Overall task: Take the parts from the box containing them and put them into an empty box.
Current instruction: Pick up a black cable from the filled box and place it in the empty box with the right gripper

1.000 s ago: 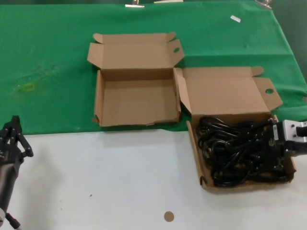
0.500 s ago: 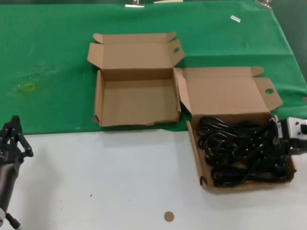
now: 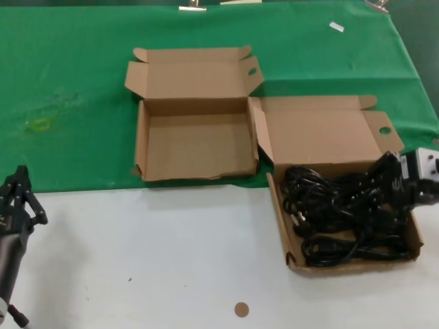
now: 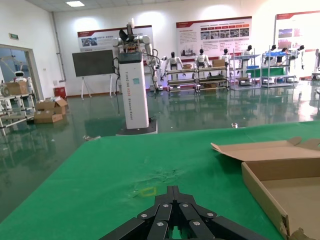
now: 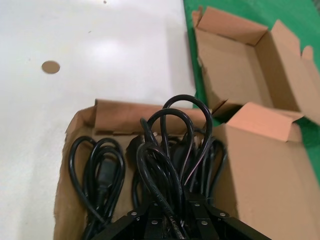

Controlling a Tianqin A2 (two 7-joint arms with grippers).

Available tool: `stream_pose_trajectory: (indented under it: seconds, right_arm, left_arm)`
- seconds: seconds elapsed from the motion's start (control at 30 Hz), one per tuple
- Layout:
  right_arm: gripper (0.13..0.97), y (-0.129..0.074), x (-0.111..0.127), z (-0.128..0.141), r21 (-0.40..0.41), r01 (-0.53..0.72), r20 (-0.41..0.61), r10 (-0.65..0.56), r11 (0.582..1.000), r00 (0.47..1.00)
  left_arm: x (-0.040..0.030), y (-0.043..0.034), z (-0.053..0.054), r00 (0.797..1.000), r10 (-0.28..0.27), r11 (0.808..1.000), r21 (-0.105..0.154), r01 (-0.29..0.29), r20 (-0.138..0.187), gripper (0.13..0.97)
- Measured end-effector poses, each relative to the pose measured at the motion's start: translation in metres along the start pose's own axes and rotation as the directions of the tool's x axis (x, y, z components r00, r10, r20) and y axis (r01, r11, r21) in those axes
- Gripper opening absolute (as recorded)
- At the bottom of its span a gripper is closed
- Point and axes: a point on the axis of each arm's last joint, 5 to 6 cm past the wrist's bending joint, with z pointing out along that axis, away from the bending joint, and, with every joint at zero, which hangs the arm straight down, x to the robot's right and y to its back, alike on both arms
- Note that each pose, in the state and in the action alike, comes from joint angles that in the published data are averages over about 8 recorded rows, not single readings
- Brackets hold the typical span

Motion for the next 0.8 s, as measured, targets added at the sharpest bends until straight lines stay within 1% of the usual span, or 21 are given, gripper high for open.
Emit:
stream_pose_trajectory:
  seconds: [0.23,0.47,0.63,0.8]
  right_arm:
    - [0.198,-0.015,0.016,-0.008,0.014,0.019,-0.031,-0.018,1.000,0.999]
    - [0.197,-0.035,0.035,-0.008,0.028,0.046,-0.054,-0.044,0.999,0.998]
    - [0.196,-0.053,0.047,-0.002,0.045,0.070,-0.061,-0.067,0.997,0.996]
    - [0.196,-0.074,0.059,0.010,0.071,0.091,-0.068,-0.087,0.993,0.994]
  left_arm:
    - [0.0000,0.0000,0.000,1.000,0.000,1.000,0.000,0.000,0.000,0.144]
    - [0.0000,0.0000,0.000,1.000,0.000,1.000,0.000,0.000,0.000,0.144]
    - [0.0000,0.0000,0.000,1.000,0.000,1.000,0.000,0.000,0.000,0.144]
    - [0.0000,0.0000,0.000,1.000,0.000,1.000,0.000,0.000,0.000,0.144]
